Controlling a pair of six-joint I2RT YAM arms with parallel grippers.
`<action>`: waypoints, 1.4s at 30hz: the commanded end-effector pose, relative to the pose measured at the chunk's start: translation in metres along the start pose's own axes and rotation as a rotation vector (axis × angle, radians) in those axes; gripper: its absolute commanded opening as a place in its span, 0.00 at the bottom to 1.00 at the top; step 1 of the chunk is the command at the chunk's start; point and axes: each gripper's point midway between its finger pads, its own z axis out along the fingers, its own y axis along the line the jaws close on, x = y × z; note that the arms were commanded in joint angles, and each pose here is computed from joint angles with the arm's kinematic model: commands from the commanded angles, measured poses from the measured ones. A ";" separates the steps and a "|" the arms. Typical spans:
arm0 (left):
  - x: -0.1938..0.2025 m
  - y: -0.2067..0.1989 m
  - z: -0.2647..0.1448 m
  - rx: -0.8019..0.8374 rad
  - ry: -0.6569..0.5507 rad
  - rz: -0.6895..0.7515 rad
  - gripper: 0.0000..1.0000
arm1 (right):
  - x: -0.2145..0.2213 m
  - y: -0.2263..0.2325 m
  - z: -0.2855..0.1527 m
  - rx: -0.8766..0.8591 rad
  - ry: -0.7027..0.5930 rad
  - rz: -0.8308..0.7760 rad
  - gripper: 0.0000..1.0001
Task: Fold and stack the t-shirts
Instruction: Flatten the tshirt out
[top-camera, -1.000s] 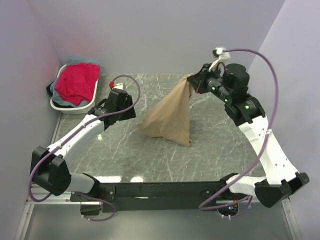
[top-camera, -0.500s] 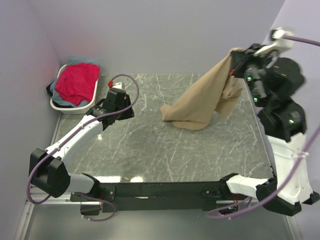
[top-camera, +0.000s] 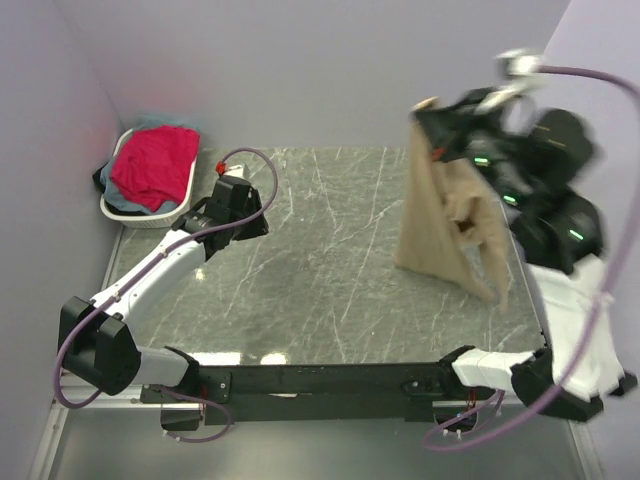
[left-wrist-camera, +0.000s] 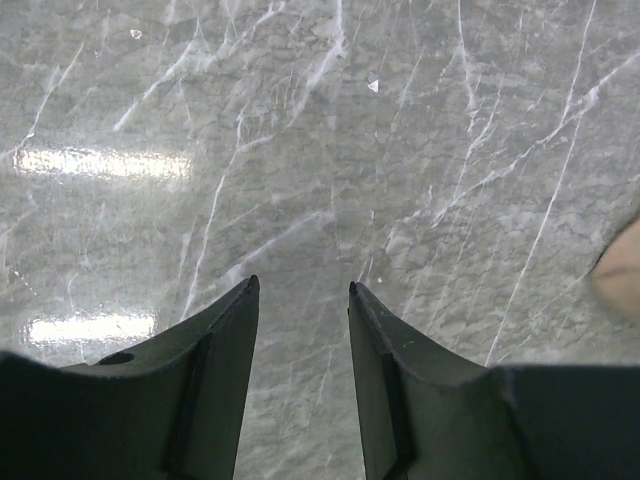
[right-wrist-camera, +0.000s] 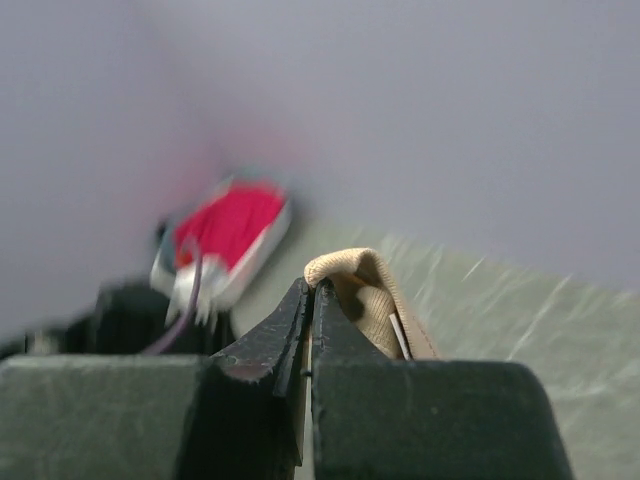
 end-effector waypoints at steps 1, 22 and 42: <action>-0.025 -0.010 -0.015 0.037 -0.080 -0.028 0.46 | 0.119 0.062 0.048 -0.279 0.316 0.035 0.00; -0.025 -0.010 -0.034 0.053 -0.084 -0.081 0.35 | 0.239 -0.170 0.180 0.465 0.412 -0.100 0.00; 0.160 -0.153 0.008 0.434 0.301 0.195 0.33 | 0.289 -0.302 0.159 0.681 0.526 0.054 0.00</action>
